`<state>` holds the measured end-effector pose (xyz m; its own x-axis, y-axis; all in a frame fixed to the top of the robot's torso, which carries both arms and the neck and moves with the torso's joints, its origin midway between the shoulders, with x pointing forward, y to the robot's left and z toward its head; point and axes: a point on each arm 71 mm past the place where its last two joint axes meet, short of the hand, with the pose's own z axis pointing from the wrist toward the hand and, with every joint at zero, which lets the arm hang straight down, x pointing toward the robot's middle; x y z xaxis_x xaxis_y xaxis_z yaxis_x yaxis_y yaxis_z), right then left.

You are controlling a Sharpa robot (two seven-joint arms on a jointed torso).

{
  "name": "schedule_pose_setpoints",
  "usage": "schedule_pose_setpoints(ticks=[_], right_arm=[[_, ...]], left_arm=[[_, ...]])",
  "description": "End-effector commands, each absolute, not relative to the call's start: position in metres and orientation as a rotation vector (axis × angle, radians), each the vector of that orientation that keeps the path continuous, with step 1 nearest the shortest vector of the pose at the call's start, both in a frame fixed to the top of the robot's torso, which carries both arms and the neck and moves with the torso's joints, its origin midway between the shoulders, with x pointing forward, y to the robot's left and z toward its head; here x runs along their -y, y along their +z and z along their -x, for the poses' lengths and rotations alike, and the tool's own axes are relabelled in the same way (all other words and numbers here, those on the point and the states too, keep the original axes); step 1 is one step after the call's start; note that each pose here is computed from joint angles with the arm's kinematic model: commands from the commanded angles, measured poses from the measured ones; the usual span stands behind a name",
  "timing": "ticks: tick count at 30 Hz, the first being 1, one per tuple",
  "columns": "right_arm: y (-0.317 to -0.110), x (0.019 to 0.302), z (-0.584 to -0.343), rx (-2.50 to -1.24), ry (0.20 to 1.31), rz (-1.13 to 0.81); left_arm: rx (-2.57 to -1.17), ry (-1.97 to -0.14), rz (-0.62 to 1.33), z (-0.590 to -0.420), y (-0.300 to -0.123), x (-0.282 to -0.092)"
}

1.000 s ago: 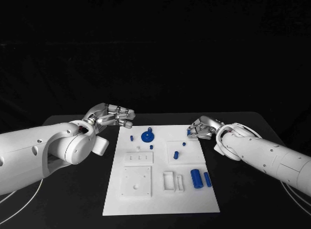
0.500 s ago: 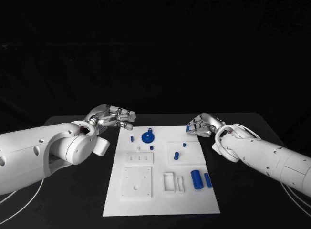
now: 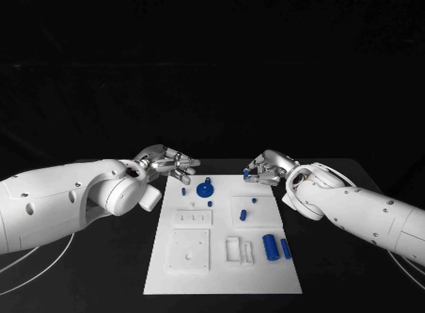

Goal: Assemble the parts on the task board

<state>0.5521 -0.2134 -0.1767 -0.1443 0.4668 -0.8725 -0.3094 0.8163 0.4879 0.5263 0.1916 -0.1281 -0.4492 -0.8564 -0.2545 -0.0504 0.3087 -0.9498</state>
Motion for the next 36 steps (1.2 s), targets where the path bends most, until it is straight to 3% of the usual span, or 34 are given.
schedule_pose_setpoints(ticks=[1, 16, 26, 36], right_arm=[[-0.176, 0.201, -0.548, -1.649, 0.607, -0.061], [-0.166, 0.148, -0.531, -1.660, 0.663, 0.058], [-0.162, 0.129, -0.521, -1.654, 0.701, 0.096], [-0.161, 0.122, -0.516, -1.655, 0.722, 0.115]], left_arm=[[-1.891, -1.140, 0.754, -0.526, -0.132, -0.184], [-2.007, -1.013, 0.686, -0.530, -0.137, -0.158], [-2.087, -0.916, 0.611, -0.528, -0.142, -0.147], [-2.077, -0.865, 0.601, -0.529, -0.142, -0.144]])
